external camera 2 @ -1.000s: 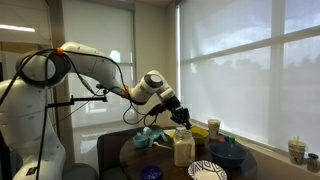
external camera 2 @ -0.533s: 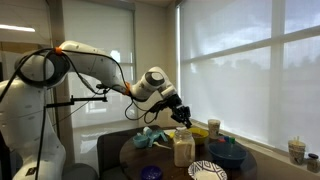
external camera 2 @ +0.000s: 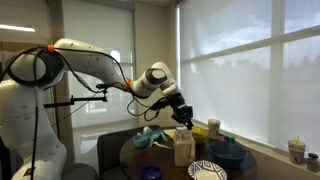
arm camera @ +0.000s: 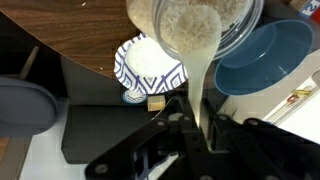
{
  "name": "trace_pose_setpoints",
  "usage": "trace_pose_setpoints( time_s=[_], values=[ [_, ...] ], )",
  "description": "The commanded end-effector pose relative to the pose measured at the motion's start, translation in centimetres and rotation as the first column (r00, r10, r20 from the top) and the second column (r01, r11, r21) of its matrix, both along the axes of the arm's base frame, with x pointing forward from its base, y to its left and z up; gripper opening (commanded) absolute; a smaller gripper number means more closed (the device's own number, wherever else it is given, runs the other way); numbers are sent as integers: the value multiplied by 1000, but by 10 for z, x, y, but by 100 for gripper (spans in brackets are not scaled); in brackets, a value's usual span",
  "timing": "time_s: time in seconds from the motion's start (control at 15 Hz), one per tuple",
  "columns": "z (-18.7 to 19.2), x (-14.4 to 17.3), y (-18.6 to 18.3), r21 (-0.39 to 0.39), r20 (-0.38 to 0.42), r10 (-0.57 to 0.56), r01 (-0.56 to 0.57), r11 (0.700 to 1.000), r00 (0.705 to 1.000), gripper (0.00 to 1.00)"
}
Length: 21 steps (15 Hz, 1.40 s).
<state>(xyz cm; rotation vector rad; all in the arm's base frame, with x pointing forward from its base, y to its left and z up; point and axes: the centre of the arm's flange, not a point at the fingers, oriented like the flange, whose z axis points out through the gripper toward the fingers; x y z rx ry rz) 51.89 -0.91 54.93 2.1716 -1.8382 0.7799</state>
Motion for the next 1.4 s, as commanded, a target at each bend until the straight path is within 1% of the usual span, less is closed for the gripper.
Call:
trace_pose_setpoints(
  time_s=[0.0,0.2,0.47,0.73,0.93,1.0,1.27,1.33],
  values=[
    [23,-19,-14,60,30,-1,-1,998,1000,3],
    [30,-33,-19,105,25,21,-23,994,999,3],
    [31,-55,-20,161,-3,91,-90,983,996,3],
    [19,-84,-13,196,-59,220,-205,959,974,3],
    [3,-105,-9,212,-114,315,-286,934,942,3],
    [-3,-112,-7,218,-133,349,-316,923,928,3],
    [-38,-141,-1,237,-233,478,-428,872,846,3],
    [-46,-147,-2,231,-260,494,-443,866,830,3]
  ],
)
